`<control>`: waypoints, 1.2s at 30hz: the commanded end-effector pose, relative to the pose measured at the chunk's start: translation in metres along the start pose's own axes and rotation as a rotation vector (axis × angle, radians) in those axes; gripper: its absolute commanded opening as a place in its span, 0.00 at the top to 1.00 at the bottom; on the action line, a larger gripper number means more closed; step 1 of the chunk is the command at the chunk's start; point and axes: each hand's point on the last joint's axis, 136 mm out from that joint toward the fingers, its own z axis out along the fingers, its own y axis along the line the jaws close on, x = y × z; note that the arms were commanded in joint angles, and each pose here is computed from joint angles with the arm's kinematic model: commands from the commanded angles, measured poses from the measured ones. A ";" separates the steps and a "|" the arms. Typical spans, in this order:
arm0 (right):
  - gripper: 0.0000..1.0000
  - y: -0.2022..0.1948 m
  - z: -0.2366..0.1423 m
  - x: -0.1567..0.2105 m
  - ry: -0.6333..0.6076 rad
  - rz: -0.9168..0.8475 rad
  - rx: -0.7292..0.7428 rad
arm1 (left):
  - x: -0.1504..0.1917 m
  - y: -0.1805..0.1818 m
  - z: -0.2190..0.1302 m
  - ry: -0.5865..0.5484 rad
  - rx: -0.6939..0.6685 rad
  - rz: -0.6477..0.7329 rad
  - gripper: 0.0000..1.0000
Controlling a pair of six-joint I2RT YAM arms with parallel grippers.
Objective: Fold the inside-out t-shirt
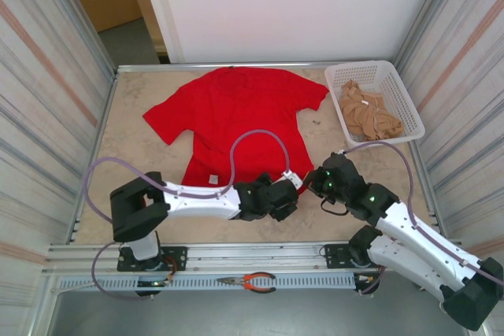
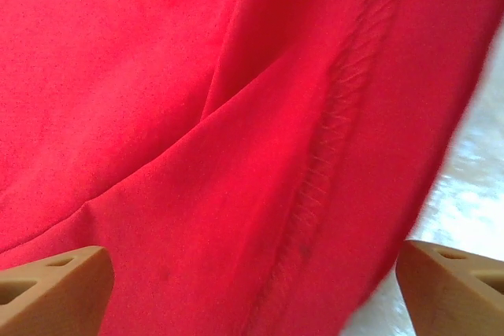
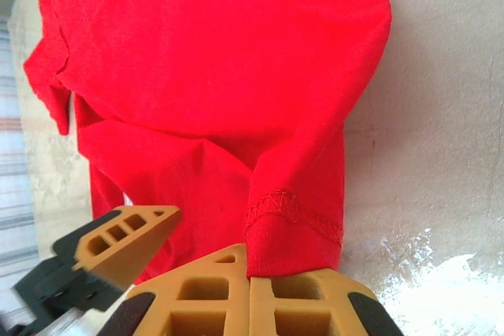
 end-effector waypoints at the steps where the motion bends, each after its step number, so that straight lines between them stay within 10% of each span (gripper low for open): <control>1: 1.00 0.005 -0.009 -0.005 -0.013 -0.010 -0.019 | 0.010 0.025 0.008 0.044 -0.130 -0.026 0.12; 15: 1.00 -0.006 -0.010 -0.007 -0.019 0.013 -0.007 | 0.070 0.078 -0.002 0.121 -0.238 -0.158 0.35; 25: 1.00 -0.007 -0.007 -0.006 -0.002 0.010 -0.008 | 0.062 0.107 -0.034 0.084 -0.208 -0.205 1.00; 28: 0.48 -0.005 -0.003 0.000 0.029 -0.041 -0.026 | 0.023 0.107 -0.065 0.004 -0.085 -0.218 1.00; 30: 0.37 -0.002 0.000 0.006 0.057 -0.089 -0.060 | 0.003 0.110 -0.084 -0.022 -0.020 -0.228 1.00; 36: 0.65 0.030 -0.007 0.048 0.113 -0.305 -0.254 | -0.023 0.114 -0.111 -0.016 0.077 -0.204 1.00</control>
